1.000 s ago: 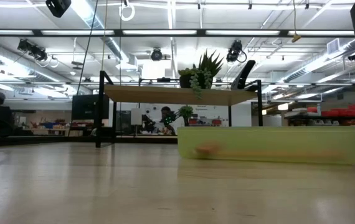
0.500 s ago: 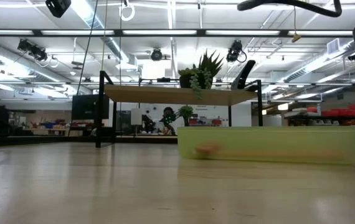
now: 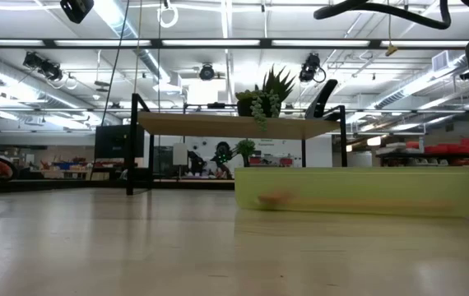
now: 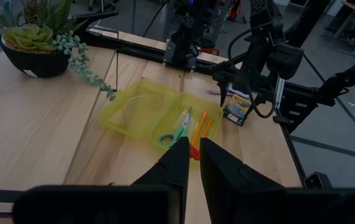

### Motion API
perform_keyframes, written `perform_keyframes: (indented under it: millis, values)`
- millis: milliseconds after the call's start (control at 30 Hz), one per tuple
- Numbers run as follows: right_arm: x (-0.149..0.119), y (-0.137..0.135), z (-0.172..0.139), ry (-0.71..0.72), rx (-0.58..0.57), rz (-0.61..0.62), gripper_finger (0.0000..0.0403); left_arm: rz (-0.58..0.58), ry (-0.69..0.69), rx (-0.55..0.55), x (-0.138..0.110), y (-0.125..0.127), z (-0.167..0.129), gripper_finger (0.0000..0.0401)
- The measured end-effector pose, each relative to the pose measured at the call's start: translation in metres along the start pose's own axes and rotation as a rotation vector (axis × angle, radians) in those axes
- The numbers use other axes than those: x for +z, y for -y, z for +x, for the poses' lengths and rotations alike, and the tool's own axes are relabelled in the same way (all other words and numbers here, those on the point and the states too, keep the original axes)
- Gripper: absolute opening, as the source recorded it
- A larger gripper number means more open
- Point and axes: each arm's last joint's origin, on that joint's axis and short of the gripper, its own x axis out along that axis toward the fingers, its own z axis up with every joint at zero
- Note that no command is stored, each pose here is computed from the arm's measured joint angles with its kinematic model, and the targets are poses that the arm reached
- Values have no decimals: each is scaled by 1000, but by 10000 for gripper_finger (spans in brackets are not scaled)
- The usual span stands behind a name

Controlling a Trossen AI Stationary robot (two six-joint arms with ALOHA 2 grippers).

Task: Pack school essentials
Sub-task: Put the yellow crayon box into the yellow supply box

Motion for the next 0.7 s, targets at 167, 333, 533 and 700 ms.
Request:
perform_keyframes:
  millis: [167, 333, 533, 700]
  values:
    - [-1, 1, 0, -22, 0, -4, 373, 1, 0, 0, 0, 0, 0, 41]
    - [-1, -1, -1, -41, -1, -17, 364, 5, 0, 0, 0, 0, 0, 41]
    - [1, -4, -6, -49, 0, -63, 354, 14, 0, 0, 0, 0, 0, 45]
    - [3, -1, -13, -61, 6, -60, 352, 19, 0, 0, 0, 0, 0, 39]
